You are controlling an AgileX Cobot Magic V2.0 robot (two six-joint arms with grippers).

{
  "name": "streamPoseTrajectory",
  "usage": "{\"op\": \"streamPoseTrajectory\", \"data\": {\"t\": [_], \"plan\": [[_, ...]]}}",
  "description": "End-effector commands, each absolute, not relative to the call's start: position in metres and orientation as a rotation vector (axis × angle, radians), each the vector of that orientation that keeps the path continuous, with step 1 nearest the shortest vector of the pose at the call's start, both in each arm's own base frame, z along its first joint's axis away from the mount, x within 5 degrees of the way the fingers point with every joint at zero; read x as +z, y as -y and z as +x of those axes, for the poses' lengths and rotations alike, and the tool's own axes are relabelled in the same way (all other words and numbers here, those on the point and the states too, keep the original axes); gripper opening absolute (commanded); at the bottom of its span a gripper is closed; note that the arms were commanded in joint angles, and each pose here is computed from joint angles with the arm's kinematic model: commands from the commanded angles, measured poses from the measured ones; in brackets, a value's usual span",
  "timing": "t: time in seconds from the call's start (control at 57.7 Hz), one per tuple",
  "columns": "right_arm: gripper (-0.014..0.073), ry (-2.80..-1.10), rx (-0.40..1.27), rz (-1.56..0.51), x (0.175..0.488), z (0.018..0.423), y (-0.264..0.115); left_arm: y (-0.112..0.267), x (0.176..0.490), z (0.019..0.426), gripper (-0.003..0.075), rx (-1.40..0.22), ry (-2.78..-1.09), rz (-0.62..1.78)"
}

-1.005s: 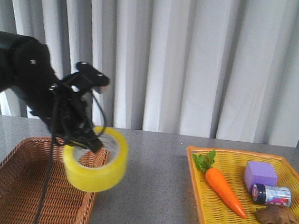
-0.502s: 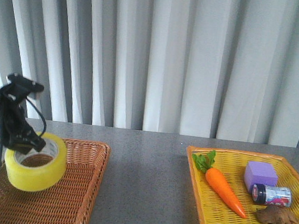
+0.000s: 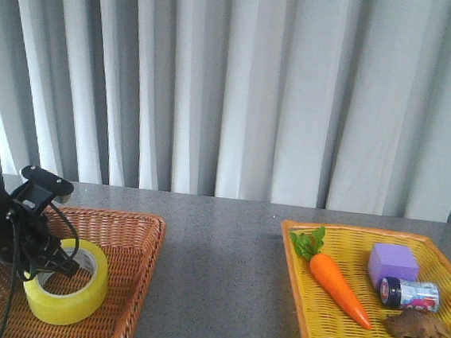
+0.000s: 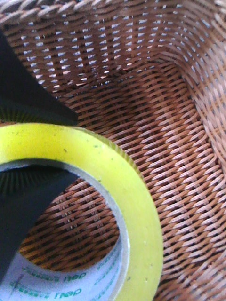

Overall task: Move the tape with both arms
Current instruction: 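Lower the tape into the brown basket, open the left gripper and withdraw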

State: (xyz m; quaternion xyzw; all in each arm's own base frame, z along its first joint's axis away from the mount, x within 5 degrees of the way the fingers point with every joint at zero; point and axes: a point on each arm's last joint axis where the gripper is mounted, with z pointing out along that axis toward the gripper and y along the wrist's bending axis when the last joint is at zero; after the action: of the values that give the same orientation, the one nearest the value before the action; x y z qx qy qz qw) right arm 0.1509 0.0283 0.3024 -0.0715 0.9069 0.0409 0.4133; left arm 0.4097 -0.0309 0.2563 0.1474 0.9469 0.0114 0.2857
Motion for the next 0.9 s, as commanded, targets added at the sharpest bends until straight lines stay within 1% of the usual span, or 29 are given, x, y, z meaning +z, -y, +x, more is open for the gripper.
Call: {"op": "streamPoseTrajectory", "data": {"t": [0.0,0.156,0.243,0.312,0.398,0.416,0.468,0.502,0.572,0.693,0.883], "plan": [[0.0372,-2.192,0.108,-0.167,0.316,0.154,-0.028,0.032,0.289,0.41,0.0172,0.023,-2.354,0.333],[0.0372,-2.192,0.108,-0.167,0.316,0.154,-0.028,0.032,0.285,0.408,0.0188,0.02,-2.38,0.337],[0.0372,-2.192,0.108,-0.167,0.316,0.154,-0.028,0.032,0.284,0.407,0.0226,0.018,-2.396,0.34],[0.0372,-2.192,0.108,-0.167,0.316,0.154,-0.028,0.032,0.284,0.406,0.0287,0.016,-2.408,0.343],[0.0372,-2.192,0.108,-0.167,0.316,0.154,-0.028,0.032,0.286,0.405,0.0398,0.017,-2.401,0.342],[0.0372,-2.192,0.108,-0.167,0.316,0.154,-0.028,0.032,0.287,0.405,0.0407,0.017,-2.4,0.342],[0.0372,-2.192,0.108,-0.167,0.316,0.154,-0.028,0.032,0.291,0.403,0.0467,0.018,-2.391,0.341],[0.0372,-2.192,0.108,-0.167,0.316,0.154,-0.028,0.032,0.294,0.401,0.0496,0.017,-2.388,0.341],[0.0372,-2.192,0.108,-0.167,0.316,0.154,-0.028,0.031,0.305,0.395,0.0528,0.018,-2.377,0.341],[0.0372,-2.192,0.108,-0.167,0.316,0.154,-0.028,0.031,0.328,0.379,0.0536,0.017,-2.349,0.339],[0.0372,-2.192,0.108,-0.167,0.316,0.154,-0.028,0.028,0.377,0.342,0.0535,0.009,-2.272,0.305]]}}
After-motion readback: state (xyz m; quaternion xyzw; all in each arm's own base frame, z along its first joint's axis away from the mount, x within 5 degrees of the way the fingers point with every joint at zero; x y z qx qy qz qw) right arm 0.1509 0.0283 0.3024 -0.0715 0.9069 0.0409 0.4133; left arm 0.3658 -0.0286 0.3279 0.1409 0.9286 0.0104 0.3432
